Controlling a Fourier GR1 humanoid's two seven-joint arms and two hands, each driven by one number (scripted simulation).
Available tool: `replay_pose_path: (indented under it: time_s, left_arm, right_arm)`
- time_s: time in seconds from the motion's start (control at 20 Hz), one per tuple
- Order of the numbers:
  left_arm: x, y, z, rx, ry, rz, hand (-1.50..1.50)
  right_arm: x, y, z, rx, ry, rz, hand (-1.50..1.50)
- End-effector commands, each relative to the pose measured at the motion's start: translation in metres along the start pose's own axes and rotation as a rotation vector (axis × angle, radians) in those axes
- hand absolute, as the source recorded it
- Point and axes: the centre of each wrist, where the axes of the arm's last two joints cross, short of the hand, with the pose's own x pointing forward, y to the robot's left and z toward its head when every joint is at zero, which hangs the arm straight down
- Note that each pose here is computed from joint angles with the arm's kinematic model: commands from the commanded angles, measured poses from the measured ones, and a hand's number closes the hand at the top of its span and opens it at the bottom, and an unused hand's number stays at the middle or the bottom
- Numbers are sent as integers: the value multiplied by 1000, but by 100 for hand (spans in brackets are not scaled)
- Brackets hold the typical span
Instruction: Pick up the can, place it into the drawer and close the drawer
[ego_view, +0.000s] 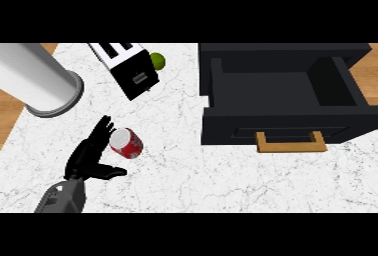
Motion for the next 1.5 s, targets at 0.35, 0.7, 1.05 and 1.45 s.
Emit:
replay_pose_path:
  time_s: [0.35, 0.7, 1.05, 1.45]
  left_arm:
    - [-19, -28, -23, -17, 23, 51, -150]
    - [-12, -27, -32, -58, 9, 130, 150]
    - [-4, -39, -44, -199, -9, 186, 150]
    - [18, -54, -57, -66, -139, 218, 150]
  right_arm:
    - [15, -2, -13, -17, -7, -2, -150]
    - [10, -4, -1, -19, 17, -7, -150]
    - [1, 14, 3, 4, 15, -28, -150]
    - [9, 9, 13, -15, 14, -37, -150]
